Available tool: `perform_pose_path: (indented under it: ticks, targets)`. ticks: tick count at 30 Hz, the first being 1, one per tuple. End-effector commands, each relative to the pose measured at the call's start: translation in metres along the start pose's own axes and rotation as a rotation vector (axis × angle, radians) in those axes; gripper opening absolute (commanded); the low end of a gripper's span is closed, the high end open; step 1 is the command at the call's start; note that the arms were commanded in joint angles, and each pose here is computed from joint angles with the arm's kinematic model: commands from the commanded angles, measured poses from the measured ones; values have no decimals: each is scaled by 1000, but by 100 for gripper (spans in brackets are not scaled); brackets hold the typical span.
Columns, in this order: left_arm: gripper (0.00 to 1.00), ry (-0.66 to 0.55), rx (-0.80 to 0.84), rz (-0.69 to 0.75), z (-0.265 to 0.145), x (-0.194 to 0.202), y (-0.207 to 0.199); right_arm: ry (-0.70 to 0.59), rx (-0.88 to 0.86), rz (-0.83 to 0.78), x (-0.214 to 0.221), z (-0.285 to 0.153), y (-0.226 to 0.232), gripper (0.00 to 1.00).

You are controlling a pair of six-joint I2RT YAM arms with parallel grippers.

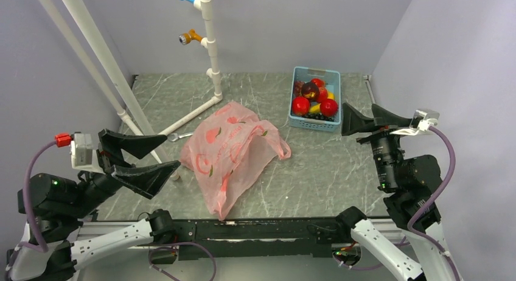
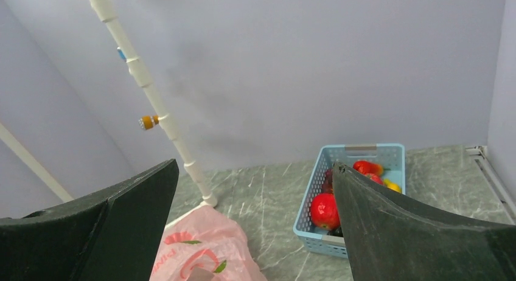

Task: Take the fake fruits out of the plastic bag
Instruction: Reset both arms

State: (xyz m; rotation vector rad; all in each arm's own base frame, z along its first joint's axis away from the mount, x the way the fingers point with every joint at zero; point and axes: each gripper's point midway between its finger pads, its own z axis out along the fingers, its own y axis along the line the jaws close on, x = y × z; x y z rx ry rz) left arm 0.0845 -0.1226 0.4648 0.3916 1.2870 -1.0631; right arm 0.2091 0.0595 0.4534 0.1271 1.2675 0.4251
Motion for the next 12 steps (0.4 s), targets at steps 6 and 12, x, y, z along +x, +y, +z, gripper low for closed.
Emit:
perform_pose_path:
  ticks: [6, 12]
  targets:
    - [99, -52, 10, 41, 1, -19, -3, -42, 34, 2, -17, -3, -5, 100]
    - [99, -46, 5, 37, 1, -17, -2, -7, 14, -23, -8, 2, -1, 100]
